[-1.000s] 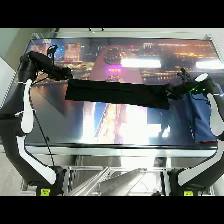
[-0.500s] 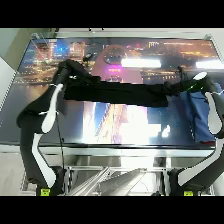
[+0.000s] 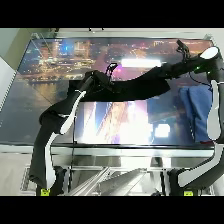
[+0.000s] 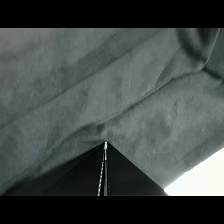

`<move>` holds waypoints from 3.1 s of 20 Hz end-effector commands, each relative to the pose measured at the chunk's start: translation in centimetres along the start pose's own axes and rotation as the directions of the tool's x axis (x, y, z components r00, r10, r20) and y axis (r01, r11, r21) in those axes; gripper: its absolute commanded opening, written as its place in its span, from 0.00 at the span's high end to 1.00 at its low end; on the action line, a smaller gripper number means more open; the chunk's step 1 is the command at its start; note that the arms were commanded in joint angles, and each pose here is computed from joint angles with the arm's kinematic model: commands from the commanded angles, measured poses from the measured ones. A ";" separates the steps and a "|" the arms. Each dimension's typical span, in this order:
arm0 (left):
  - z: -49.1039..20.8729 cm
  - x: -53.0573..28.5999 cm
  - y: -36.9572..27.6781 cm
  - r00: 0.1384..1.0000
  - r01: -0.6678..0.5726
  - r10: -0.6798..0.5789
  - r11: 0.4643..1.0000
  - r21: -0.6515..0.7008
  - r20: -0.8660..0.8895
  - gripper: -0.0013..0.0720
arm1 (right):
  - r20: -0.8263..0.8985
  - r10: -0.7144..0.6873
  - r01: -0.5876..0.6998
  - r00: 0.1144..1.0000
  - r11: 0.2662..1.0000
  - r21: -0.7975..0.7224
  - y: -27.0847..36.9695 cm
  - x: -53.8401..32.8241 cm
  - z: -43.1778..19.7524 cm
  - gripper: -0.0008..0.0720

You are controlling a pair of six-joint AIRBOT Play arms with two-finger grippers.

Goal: Fold the shirts.

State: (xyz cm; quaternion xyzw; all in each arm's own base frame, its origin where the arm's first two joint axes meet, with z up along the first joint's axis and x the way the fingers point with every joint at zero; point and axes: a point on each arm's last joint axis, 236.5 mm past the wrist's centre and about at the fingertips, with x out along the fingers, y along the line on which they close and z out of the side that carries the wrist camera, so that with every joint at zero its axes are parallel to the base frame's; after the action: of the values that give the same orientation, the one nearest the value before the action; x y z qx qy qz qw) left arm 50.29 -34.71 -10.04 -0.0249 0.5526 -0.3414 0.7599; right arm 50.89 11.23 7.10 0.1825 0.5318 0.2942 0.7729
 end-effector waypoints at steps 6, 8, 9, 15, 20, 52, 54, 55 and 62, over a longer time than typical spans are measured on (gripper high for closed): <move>1.5 -13.1 -0.5 1.000 0.012 -0.012 1.000 -0.003 0.013 0.95 | 0.007 0.049 -0.047 0.999 0.992 -0.121 8.3 0.9 1.3 0.96; 3.0 -22.0 1.8 0.992 -0.032 0.035 0.999 -0.027 0.122 0.95 | 0.049 0.095 -0.086 0.994 0.984 -0.159 11.6 2.3 2.3 0.96; 3.6 -26.8 3.2 0.978 -0.064 0.074 0.996 -0.054 0.196 0.95 | 0.076 0.134 -0.119 0.988 0.978 -0.173 13.7 3.4 2.8 0.96; 0.9 -50.6 8.8 0.783 -0.216 0.328 0.940 -0.264 0.528 0.95 | 0.315 0.448 -0.333 0.836 0.873 -0.357 29.6 15.1 5.1 0.96; -2.6 -54.1 10.5 0.736 -0.233 0.397 0.909 -0.346 0.548 0.95 | 0.421 0.405 -0.330 0.812 0.913 -0.241 32.1 31.9 -2.0 0.35; -5.9 -50.7 11.3 0.804 -0.233 0.375 0.913 -0.334 0.462 0.95 | -0.017 0.427 -0.418 0.904 0.891 0.178 14.1 27.9 -4.2 0.70; -6.1 -50.6 11.2 0.811 -0.230 0.369 0.915 -0.333 0.453 0.95 | -0.005 0.439 -0.434 0.899 0.890 0.143 15.3 26.5 -3.4 0.96; -6.3 -50.4 11.1 0.817 -0.228 0.365 0.916 -0.332 0.446 0.95 | 0.015 0.444 -0.443 0.896 0.890 0.106 16.3 25.1 -2.4 0.96; -7.6 -49.4 10.2 0.860 -0.203 0.330 0.922 -0.330 0.390 0.95 | 0.428 0.187 -0.162 0.884 0.982 -0.096 15.0 1.4 10.3 0.96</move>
State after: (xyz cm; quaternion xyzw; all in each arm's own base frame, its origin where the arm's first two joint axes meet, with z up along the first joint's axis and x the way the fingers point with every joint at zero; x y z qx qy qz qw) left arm 41.71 3.05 23.82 -0.1269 0.3938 -0.1316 0.9008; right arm 54.94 32.08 11.42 0.2991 0.3862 0.4065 0.7721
